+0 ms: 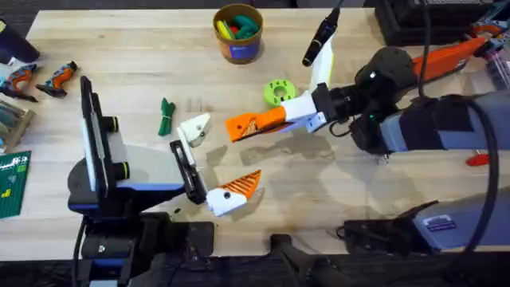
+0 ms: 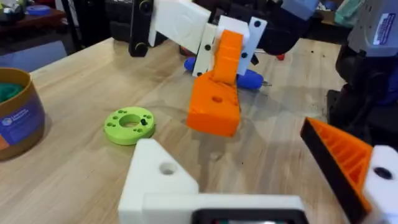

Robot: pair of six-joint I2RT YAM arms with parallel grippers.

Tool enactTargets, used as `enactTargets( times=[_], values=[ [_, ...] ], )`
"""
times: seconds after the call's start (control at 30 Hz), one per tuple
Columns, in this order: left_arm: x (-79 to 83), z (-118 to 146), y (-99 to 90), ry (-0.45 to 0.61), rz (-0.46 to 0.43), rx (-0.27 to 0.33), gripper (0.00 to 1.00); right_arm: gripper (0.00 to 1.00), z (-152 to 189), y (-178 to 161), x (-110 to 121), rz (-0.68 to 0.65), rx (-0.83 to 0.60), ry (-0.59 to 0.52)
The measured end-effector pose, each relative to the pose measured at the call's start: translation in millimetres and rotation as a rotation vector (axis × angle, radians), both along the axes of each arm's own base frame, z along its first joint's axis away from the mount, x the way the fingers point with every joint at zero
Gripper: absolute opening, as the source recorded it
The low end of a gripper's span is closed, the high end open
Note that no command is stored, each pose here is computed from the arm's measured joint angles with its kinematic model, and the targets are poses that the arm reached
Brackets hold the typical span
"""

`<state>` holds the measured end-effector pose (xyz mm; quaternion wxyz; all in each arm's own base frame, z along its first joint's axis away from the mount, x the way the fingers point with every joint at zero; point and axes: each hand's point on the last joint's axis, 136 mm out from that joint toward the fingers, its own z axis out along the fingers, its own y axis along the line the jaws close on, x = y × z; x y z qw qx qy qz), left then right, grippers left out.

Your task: Pick up the gripper from the table and insert it into the empty holder that is missing its gripper. Then pick up a screw, insert it into the mounting hole, and use the screwdriver to tighten it. Finally, clean up the table by picking up the vegetable and placing it into the bucket.

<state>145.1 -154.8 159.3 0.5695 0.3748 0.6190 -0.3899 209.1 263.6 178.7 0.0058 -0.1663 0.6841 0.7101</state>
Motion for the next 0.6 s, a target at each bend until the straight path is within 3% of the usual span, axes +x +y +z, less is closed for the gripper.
enactTargets(
  times=[0.23,0.6],
  values=[
    [0.0,0.0,0.0,0.000,0.000,0.000,0.986,0.012,-13.8,2.8,3.7,0.007,-0.040,0.142],
    [0.0,0.0,0.0,0.000,0.000,0.000,0.986,0.012,-5.0,11.5,-2.3,0.046,-0.030,0.129]
  ],
)
